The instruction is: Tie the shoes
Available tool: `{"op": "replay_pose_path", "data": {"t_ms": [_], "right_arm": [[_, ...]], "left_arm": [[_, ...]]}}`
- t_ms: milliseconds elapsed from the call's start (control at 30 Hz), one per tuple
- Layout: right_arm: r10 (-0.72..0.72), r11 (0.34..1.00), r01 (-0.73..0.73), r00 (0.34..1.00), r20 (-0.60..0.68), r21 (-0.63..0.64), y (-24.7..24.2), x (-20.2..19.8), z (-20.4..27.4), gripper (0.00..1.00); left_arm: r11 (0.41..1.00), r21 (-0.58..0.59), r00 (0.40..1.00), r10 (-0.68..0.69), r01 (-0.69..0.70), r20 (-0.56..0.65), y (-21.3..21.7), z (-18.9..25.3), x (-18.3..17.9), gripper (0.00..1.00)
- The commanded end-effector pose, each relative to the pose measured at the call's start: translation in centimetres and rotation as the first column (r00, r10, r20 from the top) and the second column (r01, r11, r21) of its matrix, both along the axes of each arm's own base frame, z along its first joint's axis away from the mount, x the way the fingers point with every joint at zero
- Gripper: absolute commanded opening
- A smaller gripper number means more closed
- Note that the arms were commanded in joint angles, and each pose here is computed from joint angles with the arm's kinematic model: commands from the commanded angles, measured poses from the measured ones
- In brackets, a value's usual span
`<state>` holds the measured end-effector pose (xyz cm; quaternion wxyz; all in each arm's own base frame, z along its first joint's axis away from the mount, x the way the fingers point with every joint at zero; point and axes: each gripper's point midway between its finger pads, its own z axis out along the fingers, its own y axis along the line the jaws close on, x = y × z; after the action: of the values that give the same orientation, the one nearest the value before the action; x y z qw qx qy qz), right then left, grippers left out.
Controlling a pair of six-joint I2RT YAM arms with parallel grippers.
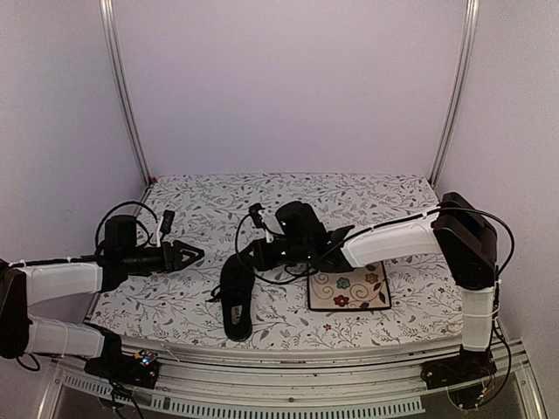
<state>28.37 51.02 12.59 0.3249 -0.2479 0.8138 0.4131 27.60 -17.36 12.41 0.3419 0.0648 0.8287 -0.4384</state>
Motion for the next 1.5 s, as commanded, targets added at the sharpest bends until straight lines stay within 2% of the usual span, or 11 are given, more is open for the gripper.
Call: {"op": "replay_pose_path", "data": {"t_ms": [0, 100, 200, 433, 567, 767, 1033, 1233, 1467], "right_arm": [[0.033, 0.999, -0.033, 0.999, -0.037, 0.009, 0.8, 1.5, -1.6, 0.25], [0.043, 0.999, -0.042, 0.998, -0.048, 0.035, 0.7, 1.9, -1.1, 0.41], [0.03, 0.998, -0.029, 0.999, -0.031, 0.049, -0.4, 2.1, 0.1, 0.53], [-0.011, 0.998, 0.015, 0.998, -0.065, 0.061, -5.6, 0.4, 0.4, 0.61], [0.021, 0.997, -0.011, 0.99, -0.139, 0.072, -7.8, -2.3, -1.7, 0.61], [0.137, 0.986, -0.111, 0.964, -0.228, 0.124, -6.4, -4.8, -3.2, 0.55], [0.234, 0.968, -0.199, 0.935, -0.265, 0.154, -3.1, -5.1, -4.4, 0.48], [0.279, 0.956, -0.242, 0.923, -0.265, 0.164, -1.9, -5.3, -4.9, 0.44], [0.323, 0.942, -0.283, 0.907, -0.269, 0.178, -1.0, -5.5, -5.3, 0.35]], "left_arm": [[0.992, 0.009, 0.991, -0.127, 0.127, 0.042, -2.4, 0.1, -1.8, 0.62], [0.984, 0.019, 0.983, -0.179, 0.178, 0.04, -3.7, -0.2, -2.5, 0.62], [0.977, 0.035, 0.977, -0.211, 0.21, 0.041, -4.4, -0.5, -3.0, 0.62], [0.963, 0.08, 0.962, -0.263, 0.258, 0.068, -5.8, -0.9, -3.6, 0.68], [0.95, 0.088, 0.948, -0.307, 0.299, 0.089, -6.8, -0.9, -4.2, 0.71], [0.931, 0.178, 0.939, -0.335, 0.317, 0.078, -8.0, -2.4, -4.3, 0.69], [0.901, 0.208, 0.915, -0.4, 0.382, 0.053, -9.5, -3.6, -4.5, 0.57], [0.888, 0.219, 0.905, -0.423, 0.404, 0.044, -10.0, -4.1, -4.9, 0.55], [0.883, 0.233, 0.905, -0.425, 0.407, 0.029, -10.1, -4.7, -4.9, 0.42]]}}
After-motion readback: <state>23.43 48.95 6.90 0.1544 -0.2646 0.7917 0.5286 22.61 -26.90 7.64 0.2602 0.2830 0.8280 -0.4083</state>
